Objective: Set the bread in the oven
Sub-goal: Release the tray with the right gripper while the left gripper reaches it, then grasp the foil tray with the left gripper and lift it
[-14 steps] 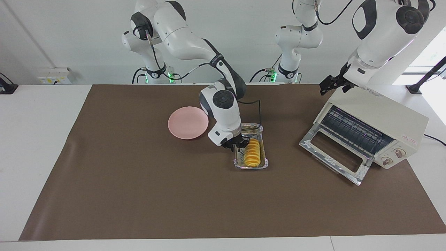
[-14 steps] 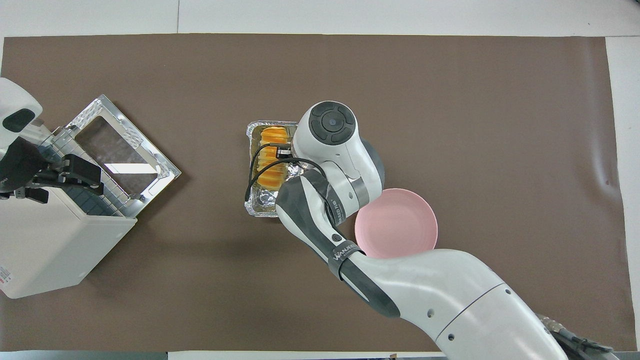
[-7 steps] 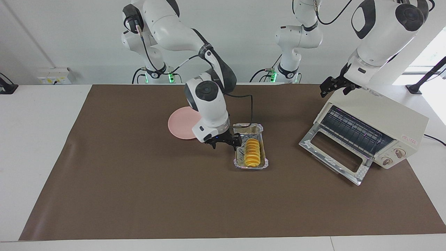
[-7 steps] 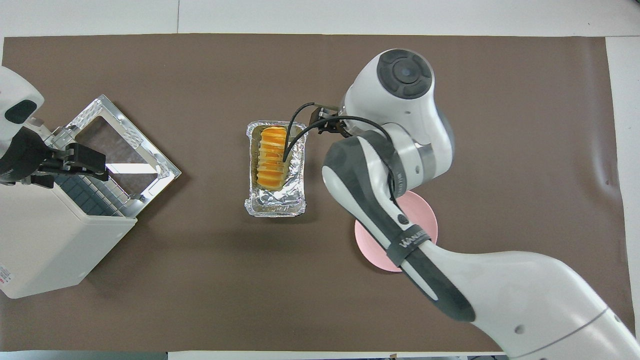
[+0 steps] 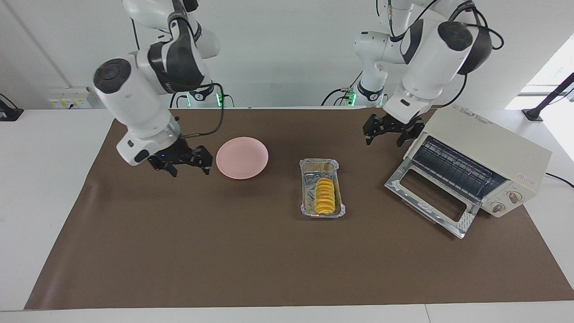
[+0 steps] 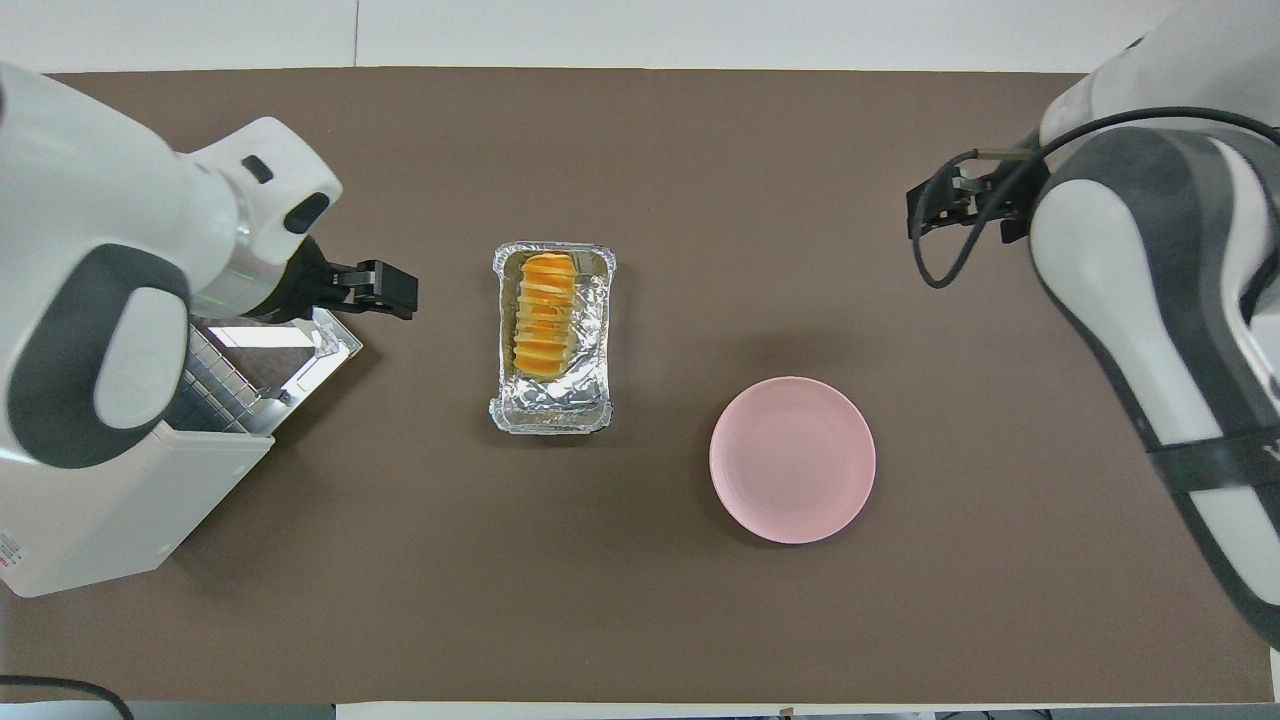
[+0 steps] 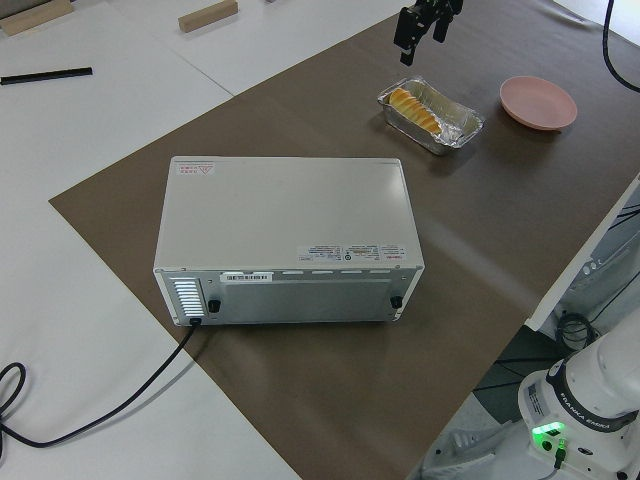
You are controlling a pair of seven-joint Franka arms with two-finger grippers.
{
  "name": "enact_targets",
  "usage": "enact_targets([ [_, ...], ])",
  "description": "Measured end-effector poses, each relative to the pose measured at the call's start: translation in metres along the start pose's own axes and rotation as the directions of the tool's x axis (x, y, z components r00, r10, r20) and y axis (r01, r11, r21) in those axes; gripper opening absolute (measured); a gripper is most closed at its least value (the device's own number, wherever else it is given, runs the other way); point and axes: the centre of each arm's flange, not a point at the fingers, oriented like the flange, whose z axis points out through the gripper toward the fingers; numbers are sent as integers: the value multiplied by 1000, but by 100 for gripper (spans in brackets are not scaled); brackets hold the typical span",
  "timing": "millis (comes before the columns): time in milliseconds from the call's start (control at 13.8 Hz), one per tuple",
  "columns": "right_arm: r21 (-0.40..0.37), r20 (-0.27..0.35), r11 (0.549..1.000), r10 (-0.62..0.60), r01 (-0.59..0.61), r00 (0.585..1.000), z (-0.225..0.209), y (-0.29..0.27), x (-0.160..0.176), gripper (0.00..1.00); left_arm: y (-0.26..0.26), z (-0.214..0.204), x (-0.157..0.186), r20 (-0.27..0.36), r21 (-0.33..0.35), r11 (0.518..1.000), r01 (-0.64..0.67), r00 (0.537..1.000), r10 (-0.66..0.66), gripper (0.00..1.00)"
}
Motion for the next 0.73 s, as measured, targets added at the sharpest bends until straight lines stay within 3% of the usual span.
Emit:
enact_targets([
  [291,-42,-4,998,-53,53,999,-23,69,-9,100,111,112,-1,31,32,999,-27,999,26,100],
  [727,-106,78,993,-50,58,996,-63,77,-58,100,192,201,-29,79,87,996,-14,997,8,100],
])
